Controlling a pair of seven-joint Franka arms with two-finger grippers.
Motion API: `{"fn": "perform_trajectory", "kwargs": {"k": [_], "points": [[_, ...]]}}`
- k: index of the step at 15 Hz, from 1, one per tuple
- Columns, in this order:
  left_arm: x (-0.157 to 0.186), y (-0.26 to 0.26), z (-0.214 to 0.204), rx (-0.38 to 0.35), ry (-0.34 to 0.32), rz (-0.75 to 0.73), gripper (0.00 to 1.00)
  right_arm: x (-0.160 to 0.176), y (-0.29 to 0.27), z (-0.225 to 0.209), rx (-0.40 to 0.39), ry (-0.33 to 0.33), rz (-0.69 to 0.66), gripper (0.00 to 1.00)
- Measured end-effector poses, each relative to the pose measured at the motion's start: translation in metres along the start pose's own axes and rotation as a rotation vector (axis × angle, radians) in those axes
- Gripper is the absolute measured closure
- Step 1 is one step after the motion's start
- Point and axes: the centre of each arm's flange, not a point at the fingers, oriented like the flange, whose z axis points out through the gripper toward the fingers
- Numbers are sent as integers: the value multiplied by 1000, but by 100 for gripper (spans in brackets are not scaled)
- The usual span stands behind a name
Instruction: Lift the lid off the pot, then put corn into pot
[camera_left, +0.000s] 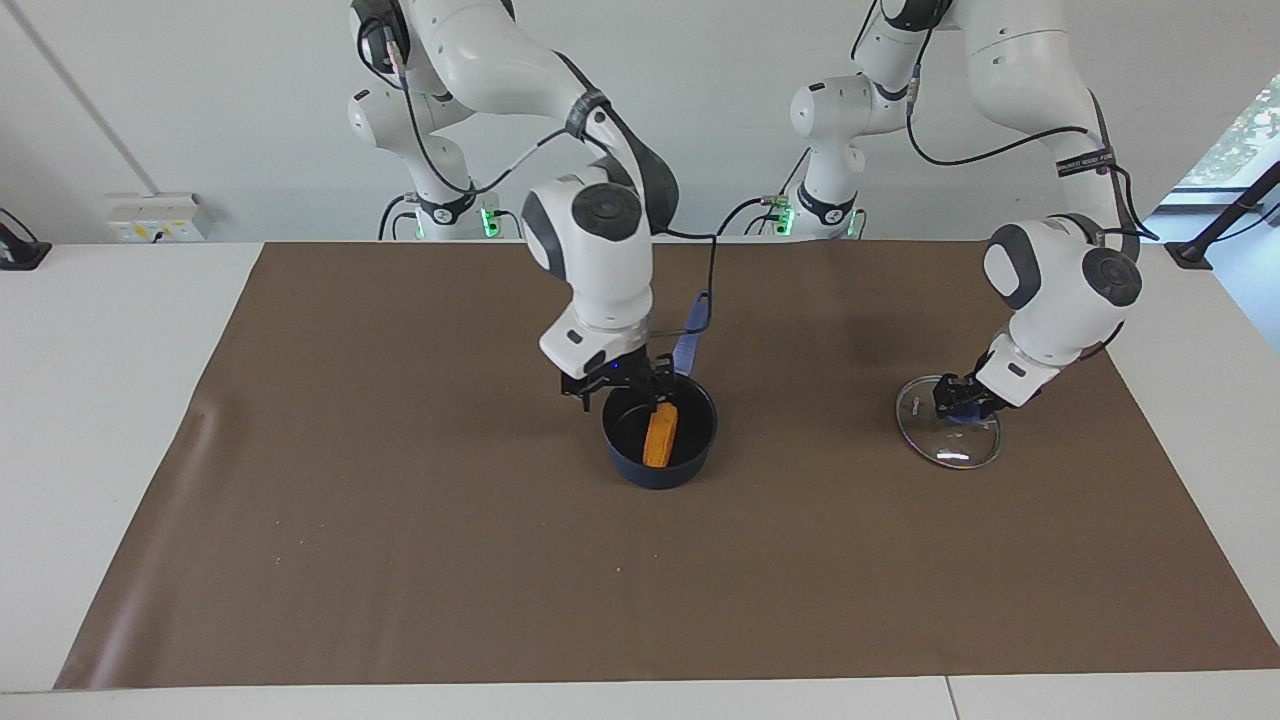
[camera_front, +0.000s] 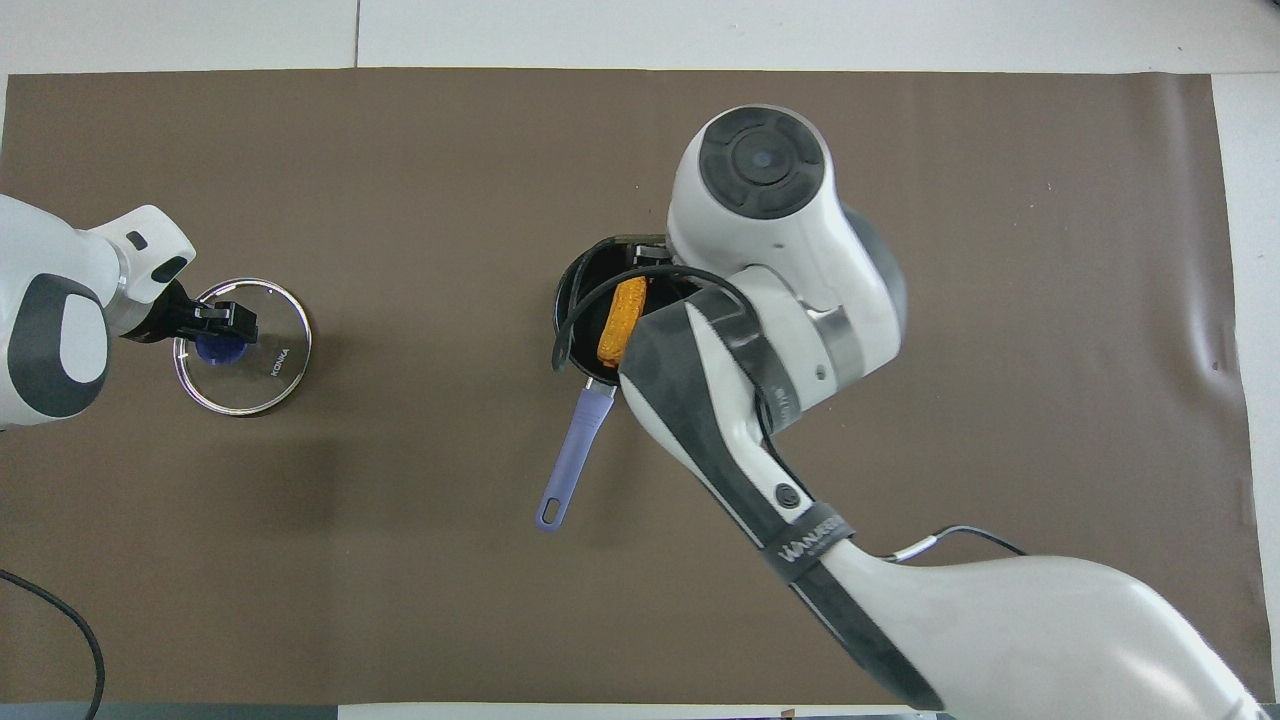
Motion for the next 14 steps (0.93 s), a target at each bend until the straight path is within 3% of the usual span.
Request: {"fn": "perform_trajectory", "kwargs": {"k": [2,5,6,11,14], "points": [[0,-1,1,1,3,-2,29,4,75,-68,0,-13,-22,0],[3,-1,-10,4,24,-2,2,-4,180,-137,5,-24,19,0],[6,1,-24,6,35,2,0,-10,205,-147,1,-45,27,0],[13,33,-147,1,14,-35,0,-28,277,-130,-5,-151,16,0],[-6,66,-195,4,8,-33,0,-30,303,-128,0,-143,-1,0]]}}
